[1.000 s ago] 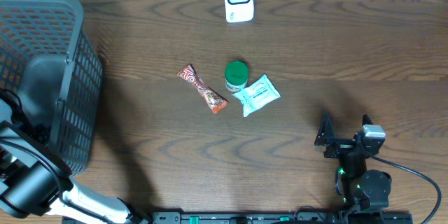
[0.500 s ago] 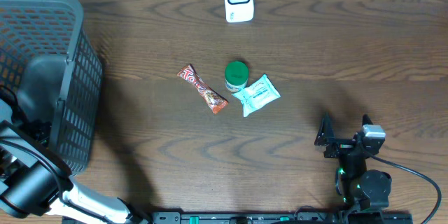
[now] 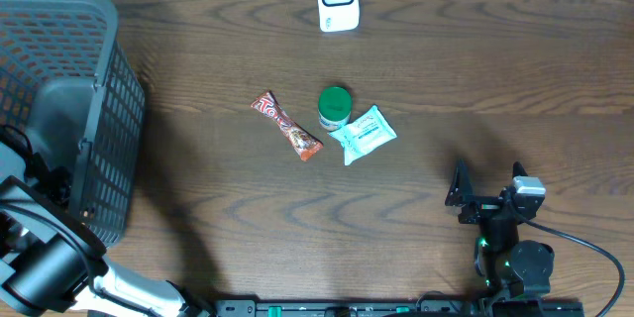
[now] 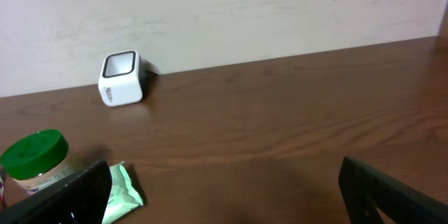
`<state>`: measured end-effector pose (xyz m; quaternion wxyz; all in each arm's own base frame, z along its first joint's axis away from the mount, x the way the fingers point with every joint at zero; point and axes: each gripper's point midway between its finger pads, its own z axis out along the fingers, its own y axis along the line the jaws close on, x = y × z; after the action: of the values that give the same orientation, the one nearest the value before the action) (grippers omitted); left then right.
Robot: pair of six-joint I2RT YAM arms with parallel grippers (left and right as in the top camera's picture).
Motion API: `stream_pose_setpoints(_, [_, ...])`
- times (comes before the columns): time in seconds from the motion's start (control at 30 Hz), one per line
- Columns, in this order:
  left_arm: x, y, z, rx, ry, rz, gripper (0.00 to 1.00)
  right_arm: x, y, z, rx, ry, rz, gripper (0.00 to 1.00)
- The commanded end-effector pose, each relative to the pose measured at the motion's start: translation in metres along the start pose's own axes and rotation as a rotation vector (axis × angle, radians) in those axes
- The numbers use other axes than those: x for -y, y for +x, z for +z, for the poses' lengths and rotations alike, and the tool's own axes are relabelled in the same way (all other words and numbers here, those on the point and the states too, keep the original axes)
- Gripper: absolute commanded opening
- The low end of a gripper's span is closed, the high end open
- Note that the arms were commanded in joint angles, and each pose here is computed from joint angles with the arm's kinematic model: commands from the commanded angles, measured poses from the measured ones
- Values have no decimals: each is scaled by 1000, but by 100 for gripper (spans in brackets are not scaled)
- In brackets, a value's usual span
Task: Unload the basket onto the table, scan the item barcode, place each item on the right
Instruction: 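Reach the left gripper into the basket toward the orange snack box, then grasp the small orange snack box with the left gripper and lift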
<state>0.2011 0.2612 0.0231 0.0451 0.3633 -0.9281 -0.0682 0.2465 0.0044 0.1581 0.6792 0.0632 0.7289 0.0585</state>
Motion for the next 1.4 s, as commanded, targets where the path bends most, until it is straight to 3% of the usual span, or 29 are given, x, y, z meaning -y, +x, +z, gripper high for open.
stream_pose_setpoints(0.0, [12, 25, 29, -118, 42, -9, 19, 0, 1, 0, 0, 3, 12, 99])
stream_pose_setpoints(0.07, [12, 24, 28, -115, 41, -20, 19, 0, 1, 0, 0, 3, 12, 99])
stream_pose_setpoints(0.1, [11, 23, 27, -114, 41, -20, 26, 0, 1, 0, 0, 3, 12, 99])
stream_pose_setpoints(0.13, [11, 22, 26, -115, 41, -20, 26, 0, 1, 0, 0, 3, 12, 99])
stream_pose_setpoints(0.17, [11, 22, 23, -117, 41, -19, 9, 0, 1, 0, 0, 3, 12, 99])
stream_pose_setpoints(0.2, [10, 22, 22, -119, 41, -19, 8, 0, 1, 0, 0, 3, 12, 99])
stream_pose_setpoints(0.47, [9, 19, 12, -111, 41, -21, 7, 0, 1, 0, 0, 3, 12, 99])
stream_pose_setpoints(0.67, [0, -2, -29, -17, 34, -35, 7, 0, 1, 0, 0, 3, 12, 99])
stream_pose_setpoints(0.93, [-12, -34, -124, 218, 63, -133, 7, 0, 1, 0, 0, 3, 12, 99])
stream_pose_setpoints(1.17, [-4, -35, -206, 465, 177, -160, 7, 0, 1, 0, 0, 3, 12, 99])
stream_pose_setpoints(1.37, [16, -16, -313, 820, 359, -139, 7, 0, 1, 0, 0, 3, 12, 99])
